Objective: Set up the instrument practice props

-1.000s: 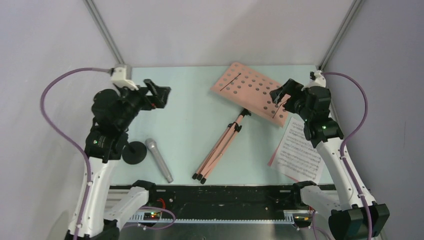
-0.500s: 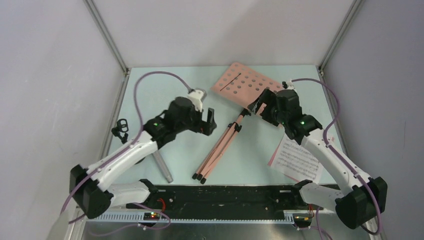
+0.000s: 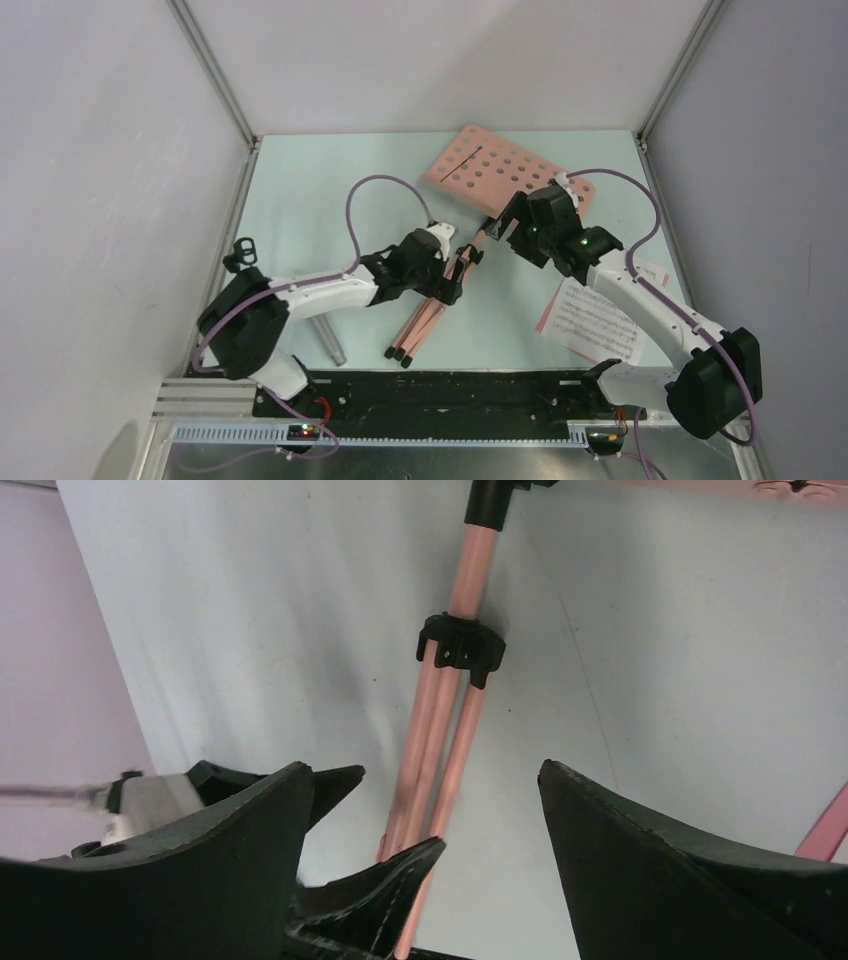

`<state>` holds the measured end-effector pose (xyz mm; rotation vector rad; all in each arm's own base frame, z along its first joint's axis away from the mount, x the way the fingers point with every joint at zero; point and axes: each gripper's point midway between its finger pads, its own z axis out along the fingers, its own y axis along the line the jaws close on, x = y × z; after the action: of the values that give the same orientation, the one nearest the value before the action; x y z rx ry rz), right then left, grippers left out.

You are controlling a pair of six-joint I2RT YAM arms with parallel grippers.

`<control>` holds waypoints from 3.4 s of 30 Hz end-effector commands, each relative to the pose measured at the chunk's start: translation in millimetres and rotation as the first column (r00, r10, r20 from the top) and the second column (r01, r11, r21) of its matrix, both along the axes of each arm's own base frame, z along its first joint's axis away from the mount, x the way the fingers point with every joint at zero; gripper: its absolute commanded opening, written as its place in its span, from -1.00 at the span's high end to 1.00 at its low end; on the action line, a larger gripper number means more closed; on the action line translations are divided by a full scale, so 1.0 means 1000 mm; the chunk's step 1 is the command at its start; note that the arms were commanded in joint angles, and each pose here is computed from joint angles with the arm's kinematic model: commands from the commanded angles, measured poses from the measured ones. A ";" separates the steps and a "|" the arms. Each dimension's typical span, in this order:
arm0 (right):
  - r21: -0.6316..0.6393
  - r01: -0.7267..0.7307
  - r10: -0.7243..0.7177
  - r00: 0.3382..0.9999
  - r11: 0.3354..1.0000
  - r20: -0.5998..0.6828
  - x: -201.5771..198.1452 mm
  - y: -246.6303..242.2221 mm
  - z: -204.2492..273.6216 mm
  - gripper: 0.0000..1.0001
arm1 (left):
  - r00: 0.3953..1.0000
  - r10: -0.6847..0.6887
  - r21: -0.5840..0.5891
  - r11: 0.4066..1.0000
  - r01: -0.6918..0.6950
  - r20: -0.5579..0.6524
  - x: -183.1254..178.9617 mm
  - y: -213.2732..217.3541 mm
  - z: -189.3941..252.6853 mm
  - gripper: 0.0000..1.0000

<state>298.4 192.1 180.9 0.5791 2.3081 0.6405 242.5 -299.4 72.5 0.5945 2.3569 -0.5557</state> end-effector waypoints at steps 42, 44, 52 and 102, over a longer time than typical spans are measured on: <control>0.155 -0.006 0.007 1.000 0.988 -0.007 -0.057 -0.036 -0.039 -0.78 | 0.989 -0.124 -0.068 0.991 0.118 -0.086 0.019 -0.063 0.062 1.00; 0.202 0.005 -0.005 1.000 0.979 0.000 -0.055 -0.031 -0.045 -0.78 | 0.985 -0.121 -0.102 0.989 0.109 -0.121 0.022 -0.064 0.069 1.00; 0.359 0.062 -0.071 0.997 0.931 0.012 -0.047 -0.018 -0.051 -0.77 | 0.957 -0.142 -0.259 0.963 0.075 -0.252 0.022 -0.069 0.103 1.00; 0.717 0.000 -0.103 0.990 0.697 0.100 0.011 0.044 0.013 -0.99 | 0.917 -0.204 -0.519 0.855 -0.004 -0.344 0.028 -0.075 0.201 1.00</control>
<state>297.2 220.7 168.7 0.8999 1.9024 1.3687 277.1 -350.0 163.7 0.2272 2.7025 -1.0992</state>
